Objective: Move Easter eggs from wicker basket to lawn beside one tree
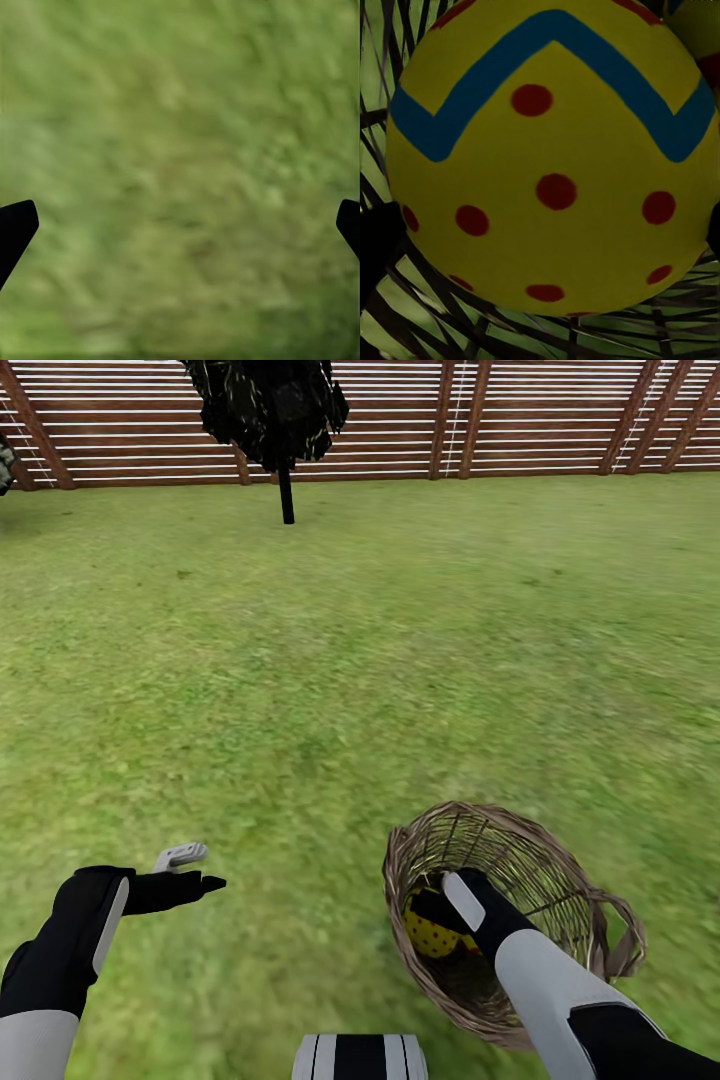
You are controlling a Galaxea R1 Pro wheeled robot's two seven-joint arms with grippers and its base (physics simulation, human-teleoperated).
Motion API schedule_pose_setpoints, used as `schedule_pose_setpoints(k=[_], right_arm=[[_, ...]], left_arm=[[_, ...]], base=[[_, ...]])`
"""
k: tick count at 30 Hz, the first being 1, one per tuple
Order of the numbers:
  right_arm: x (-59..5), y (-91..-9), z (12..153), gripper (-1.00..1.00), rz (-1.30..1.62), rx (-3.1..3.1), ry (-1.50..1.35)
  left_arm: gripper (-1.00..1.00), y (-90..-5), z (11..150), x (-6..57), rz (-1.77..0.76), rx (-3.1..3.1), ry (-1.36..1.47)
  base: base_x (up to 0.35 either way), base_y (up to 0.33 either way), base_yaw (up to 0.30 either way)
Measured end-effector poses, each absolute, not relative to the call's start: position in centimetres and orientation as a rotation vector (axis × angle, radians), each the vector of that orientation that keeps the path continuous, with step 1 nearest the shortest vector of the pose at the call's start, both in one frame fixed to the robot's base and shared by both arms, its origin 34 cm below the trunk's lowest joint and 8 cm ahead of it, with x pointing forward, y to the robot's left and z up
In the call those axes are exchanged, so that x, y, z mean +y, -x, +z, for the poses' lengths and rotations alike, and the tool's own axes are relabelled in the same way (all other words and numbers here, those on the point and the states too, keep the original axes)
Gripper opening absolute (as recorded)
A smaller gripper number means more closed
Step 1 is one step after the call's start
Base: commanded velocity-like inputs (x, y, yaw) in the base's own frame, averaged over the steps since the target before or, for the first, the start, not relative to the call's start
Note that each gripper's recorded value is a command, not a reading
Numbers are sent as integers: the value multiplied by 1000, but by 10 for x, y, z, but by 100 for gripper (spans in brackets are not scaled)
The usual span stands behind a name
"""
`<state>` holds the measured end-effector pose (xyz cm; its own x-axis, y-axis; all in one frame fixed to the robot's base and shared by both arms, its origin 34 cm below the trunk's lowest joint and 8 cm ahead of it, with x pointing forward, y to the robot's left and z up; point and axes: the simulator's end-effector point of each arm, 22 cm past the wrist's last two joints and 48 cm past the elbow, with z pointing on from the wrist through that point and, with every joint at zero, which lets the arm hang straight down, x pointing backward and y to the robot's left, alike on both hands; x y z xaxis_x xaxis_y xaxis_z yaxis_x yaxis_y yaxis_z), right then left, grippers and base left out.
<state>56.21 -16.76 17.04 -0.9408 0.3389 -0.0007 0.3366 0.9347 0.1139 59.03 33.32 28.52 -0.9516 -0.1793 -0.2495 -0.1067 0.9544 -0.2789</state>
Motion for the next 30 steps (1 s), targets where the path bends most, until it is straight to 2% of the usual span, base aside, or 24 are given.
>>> schedule_pose_setpoints(k=[30], right_arm=[[-167, -571, 192, -100, 184, 3038, -530]], left_arm=[[100, -600, 311, 333, -383, 2786, 200]], base=[[0, 0, 0]])
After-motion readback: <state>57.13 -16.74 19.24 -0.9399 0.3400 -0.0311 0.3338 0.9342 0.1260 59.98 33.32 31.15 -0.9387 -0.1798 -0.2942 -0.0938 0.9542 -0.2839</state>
